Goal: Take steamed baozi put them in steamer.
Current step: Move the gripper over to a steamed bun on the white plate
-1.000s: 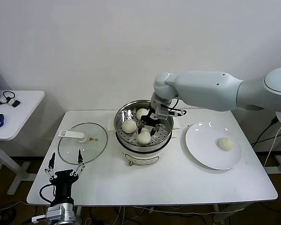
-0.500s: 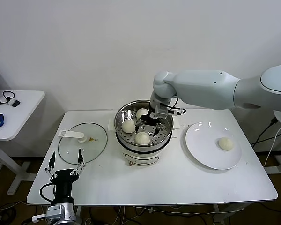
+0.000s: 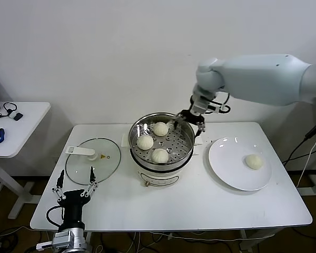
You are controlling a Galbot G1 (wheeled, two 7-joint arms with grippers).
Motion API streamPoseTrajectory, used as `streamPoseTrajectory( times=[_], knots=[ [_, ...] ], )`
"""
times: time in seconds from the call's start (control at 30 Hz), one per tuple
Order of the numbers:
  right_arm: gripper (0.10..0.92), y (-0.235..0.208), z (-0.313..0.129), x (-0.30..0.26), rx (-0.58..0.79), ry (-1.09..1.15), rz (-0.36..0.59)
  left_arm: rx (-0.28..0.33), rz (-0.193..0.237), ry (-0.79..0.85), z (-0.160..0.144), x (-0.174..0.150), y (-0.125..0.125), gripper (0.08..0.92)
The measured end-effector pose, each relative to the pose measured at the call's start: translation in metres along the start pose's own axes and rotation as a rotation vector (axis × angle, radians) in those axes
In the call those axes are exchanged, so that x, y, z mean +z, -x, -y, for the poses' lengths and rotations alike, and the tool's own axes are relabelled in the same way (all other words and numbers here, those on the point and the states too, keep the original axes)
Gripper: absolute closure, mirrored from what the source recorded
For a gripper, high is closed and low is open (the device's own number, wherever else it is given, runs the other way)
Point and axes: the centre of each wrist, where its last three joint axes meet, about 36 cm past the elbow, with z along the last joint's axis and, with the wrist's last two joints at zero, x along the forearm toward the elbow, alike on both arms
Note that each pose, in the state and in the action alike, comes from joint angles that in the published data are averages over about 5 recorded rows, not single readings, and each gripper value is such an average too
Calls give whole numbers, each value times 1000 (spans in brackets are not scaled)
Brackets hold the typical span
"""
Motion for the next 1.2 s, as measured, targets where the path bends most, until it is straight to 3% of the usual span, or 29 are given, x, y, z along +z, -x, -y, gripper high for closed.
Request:
streamPoseTrajectory(
  times=[0.5,1.2],
  knots=[
    [200,5,-131,76,-67,570,-76,0,-12,9,-1,5,-3,177],
    [200,90,-238,144,-131,769,-100,-7,-36,53,-4,17,-12,177]
  ],
)
